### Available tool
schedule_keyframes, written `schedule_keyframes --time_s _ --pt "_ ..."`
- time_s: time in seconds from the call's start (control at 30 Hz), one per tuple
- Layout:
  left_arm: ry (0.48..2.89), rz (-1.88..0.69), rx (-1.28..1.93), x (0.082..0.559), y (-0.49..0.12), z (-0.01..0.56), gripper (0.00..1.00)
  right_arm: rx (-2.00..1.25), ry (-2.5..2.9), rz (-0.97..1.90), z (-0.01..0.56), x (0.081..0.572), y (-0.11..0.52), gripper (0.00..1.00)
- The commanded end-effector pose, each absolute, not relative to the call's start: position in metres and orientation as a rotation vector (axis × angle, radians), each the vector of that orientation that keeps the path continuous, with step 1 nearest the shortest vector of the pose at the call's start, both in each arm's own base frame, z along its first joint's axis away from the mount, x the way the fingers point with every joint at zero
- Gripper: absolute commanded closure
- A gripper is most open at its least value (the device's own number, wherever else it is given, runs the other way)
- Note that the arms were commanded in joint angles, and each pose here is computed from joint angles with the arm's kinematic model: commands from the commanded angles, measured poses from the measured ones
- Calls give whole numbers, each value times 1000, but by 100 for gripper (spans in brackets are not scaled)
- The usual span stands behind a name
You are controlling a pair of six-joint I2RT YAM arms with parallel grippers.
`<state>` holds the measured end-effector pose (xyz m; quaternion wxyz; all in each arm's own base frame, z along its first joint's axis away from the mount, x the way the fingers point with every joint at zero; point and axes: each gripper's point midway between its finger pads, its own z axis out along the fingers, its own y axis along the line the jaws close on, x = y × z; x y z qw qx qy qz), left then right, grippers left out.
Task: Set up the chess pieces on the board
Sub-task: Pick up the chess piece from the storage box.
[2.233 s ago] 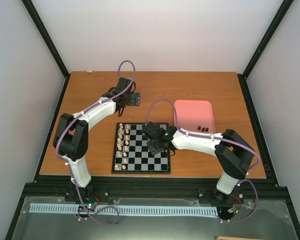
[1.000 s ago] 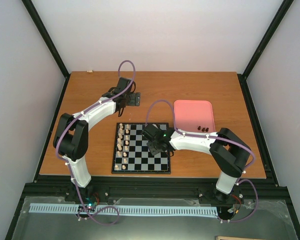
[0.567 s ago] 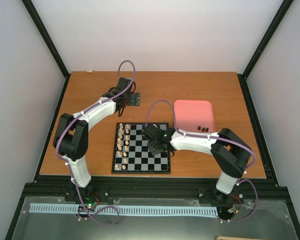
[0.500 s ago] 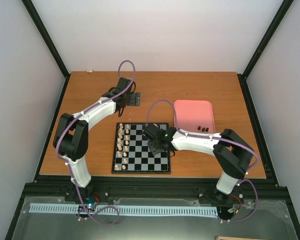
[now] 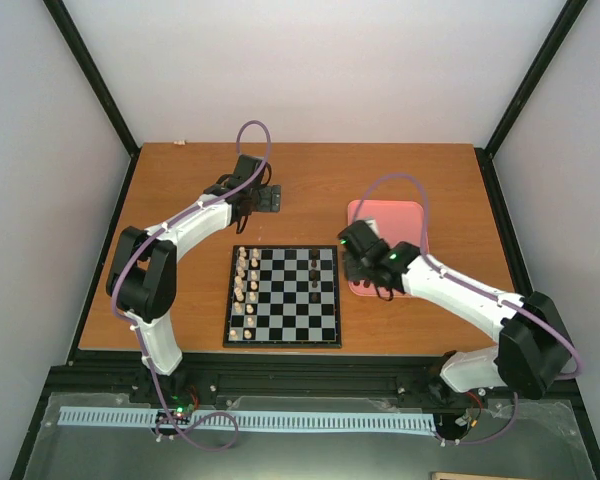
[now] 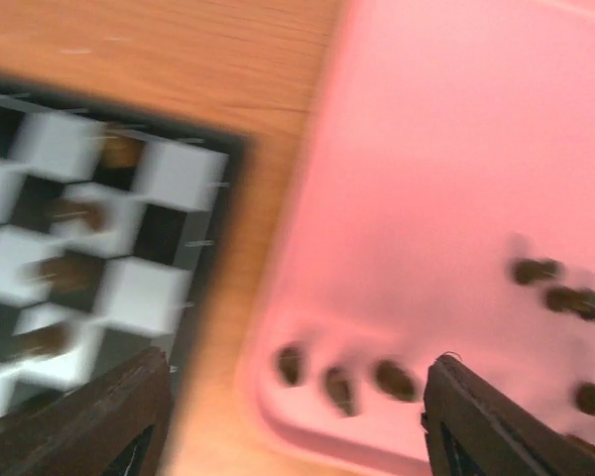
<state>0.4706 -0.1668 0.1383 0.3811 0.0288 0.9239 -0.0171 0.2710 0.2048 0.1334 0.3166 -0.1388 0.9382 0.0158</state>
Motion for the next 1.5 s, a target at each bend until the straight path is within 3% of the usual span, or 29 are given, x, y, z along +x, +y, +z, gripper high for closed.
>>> schedule_keyframes --time_s 0.0,0.17,0.53,1.47 --pt "2333 -73 56 480 -170 152 0 -156 2504 -110 115 298 131 32" --pt "2335 -78 59 479 -171 151 0 5 2517 -133 107 325 86 39" --pt "2339 -76 57 480 -171 148 0 58 2596 -163 66 348 68 61" --pt "2343 -58 58 483 -170 145 0 74 2637 -157 37 381 64 65"
